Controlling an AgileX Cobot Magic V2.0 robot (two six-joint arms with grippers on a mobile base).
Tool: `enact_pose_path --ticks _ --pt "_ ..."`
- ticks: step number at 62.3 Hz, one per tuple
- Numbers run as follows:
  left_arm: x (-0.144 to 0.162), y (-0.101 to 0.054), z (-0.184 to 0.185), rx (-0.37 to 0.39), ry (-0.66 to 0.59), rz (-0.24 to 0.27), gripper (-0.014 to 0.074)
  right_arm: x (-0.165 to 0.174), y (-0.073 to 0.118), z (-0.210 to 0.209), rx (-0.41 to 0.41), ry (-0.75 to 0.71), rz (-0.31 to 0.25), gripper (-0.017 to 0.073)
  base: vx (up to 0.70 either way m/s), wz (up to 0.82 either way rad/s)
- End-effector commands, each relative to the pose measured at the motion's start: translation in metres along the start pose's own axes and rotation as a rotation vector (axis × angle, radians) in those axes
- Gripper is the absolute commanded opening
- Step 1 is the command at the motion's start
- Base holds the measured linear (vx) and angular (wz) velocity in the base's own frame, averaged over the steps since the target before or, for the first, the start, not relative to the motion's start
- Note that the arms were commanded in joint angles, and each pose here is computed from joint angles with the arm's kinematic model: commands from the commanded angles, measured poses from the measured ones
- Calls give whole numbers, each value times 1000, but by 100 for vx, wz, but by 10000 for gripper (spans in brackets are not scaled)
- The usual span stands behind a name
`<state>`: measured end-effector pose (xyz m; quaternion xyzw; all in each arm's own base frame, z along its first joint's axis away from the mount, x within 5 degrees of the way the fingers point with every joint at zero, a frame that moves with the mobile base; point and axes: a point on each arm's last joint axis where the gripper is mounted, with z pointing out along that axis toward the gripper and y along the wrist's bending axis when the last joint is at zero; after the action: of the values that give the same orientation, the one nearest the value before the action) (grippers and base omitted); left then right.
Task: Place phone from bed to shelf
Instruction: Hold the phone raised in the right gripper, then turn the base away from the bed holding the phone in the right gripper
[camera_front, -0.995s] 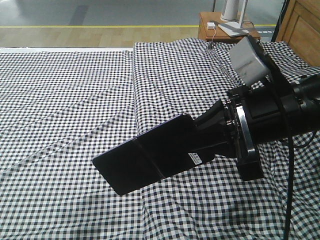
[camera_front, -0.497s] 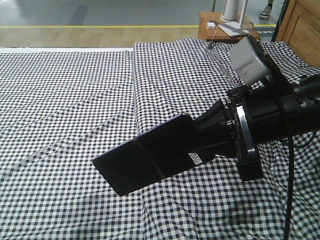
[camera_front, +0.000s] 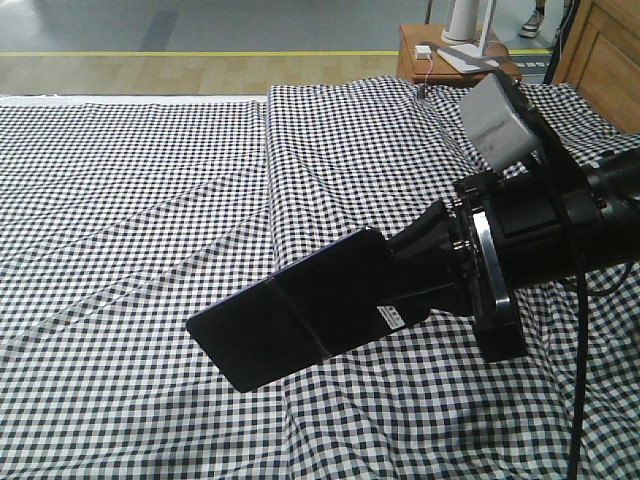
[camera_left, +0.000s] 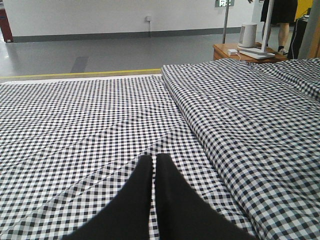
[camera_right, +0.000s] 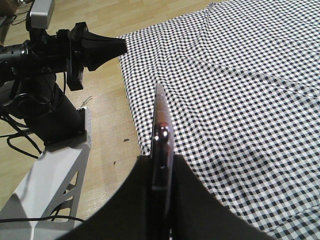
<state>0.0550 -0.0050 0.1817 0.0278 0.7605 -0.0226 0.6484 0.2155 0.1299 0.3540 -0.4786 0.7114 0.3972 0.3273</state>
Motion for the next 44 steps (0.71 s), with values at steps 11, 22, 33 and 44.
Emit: enact_pose_path --ticks 11,22,33,44 --pt "-6 1 0 -9 -74 -13 1 -14 17 -9 -79 -83 -18 -1 -1 2" --pt "-6 1 0 -9 -74 -13 1 -14 17 -9 -79 -83 -18 -1 -2 4" --pt "-6 1 0 -9 -74 -13 1 -14 17 -9 -79 -83 -18 -1 -4 13" --pt "-6 1 0 -9 -74 -13 1 -14 17 -9 -79 -83 -18 -1 -5 18"
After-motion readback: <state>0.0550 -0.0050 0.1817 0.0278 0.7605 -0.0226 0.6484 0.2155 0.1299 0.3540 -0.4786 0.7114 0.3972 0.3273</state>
